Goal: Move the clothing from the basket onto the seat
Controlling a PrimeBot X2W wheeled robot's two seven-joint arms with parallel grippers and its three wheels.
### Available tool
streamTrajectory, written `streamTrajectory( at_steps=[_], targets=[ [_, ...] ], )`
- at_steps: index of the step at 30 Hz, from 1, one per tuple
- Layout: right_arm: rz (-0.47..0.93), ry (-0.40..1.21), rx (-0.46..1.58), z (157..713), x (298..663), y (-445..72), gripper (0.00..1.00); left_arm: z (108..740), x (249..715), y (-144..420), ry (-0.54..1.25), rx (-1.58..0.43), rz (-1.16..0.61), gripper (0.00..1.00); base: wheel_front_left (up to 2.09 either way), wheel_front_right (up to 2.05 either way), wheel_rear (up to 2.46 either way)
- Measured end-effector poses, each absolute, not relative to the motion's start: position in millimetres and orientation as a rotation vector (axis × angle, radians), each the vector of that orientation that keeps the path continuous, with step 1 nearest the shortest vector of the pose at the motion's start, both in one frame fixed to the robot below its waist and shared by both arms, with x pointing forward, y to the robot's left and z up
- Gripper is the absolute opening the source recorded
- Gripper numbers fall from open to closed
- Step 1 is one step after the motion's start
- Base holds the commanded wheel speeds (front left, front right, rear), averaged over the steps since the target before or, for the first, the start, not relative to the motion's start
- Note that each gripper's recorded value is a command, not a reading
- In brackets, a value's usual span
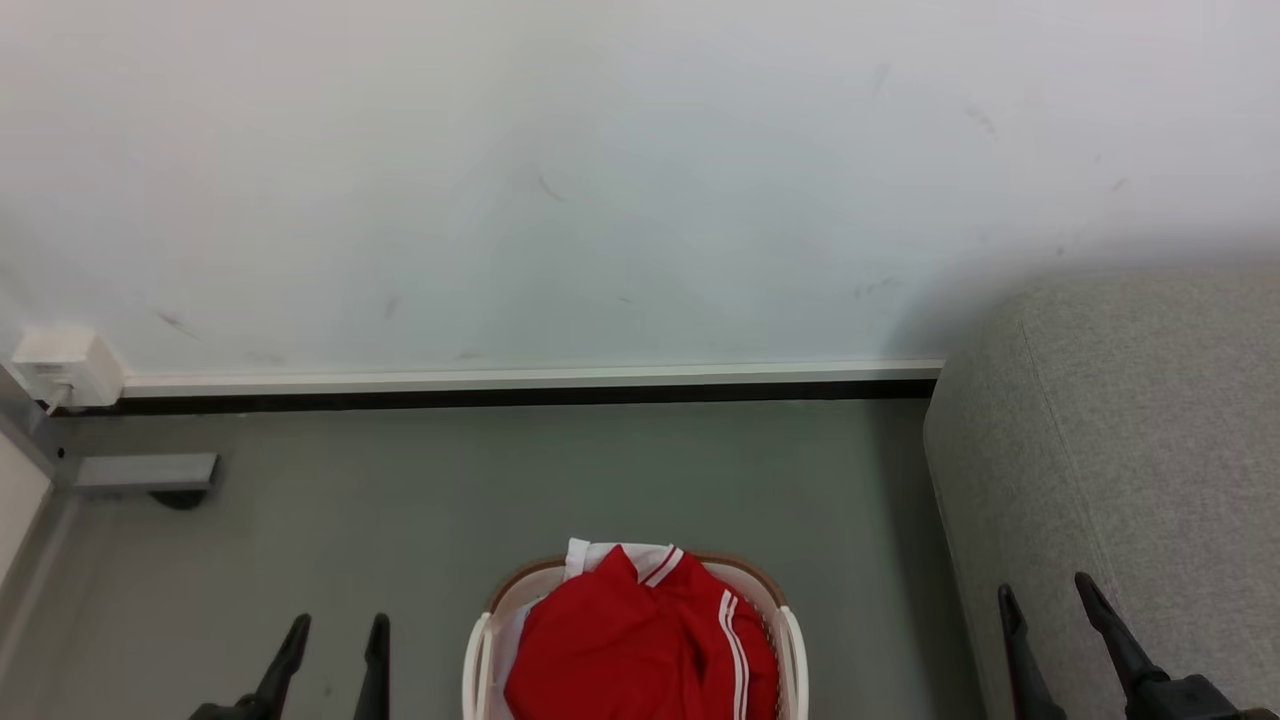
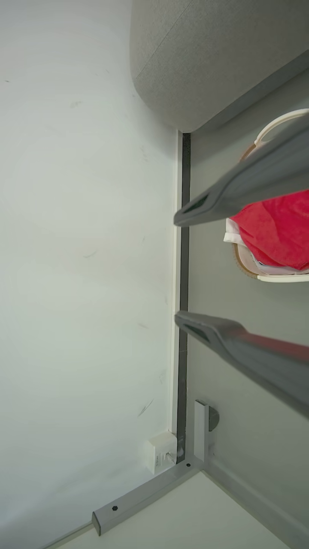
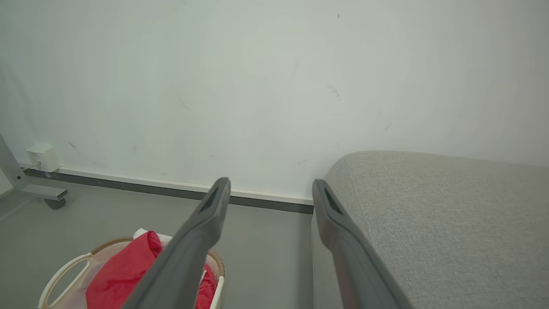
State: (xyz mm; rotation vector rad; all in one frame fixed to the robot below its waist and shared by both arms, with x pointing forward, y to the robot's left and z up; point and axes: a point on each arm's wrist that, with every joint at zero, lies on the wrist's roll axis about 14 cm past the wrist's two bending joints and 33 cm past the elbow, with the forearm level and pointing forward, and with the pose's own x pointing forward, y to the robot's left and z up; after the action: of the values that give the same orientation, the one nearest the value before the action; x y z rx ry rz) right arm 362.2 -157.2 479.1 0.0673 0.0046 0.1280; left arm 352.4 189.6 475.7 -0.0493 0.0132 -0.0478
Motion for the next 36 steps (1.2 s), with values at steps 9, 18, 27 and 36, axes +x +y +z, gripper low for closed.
streamTrajectory(
  at_steps=[9, 18, 27, 36],
  targets=[
    [0.109, -0.004, 0.066, 481.1, 376.3, -163.5, 1.00, 465.6, 376.0, 167.8, 0.045, -0.054, -0.128, 1.00, 0.00, 0.00, 0.00],
    [0.088, -0.017, 0.060, 481.2, 405.7, -172.1, 1.00, 423.8, 419.1, 126.6, 0.164, -0.018, -0.289, 1.00, 0.00, 0.00, 0.00],
    [0.078, -0.005, 0.052, 467.2, 440.3, -178.3, 1.00, 345.5, 453.9, 80.5, 0.385, 0.054, -0.482, 1.00, 0.00, 0.00, 0.00],
    [0.070, 0.022, 0.040, 443.6, 466.8, -185.0, 1.00, 264.7, 476.0, 72.8, 0.602, 0.176, -0.602, 1.00, 0.00, 0.00, 0.00]
  ],
)
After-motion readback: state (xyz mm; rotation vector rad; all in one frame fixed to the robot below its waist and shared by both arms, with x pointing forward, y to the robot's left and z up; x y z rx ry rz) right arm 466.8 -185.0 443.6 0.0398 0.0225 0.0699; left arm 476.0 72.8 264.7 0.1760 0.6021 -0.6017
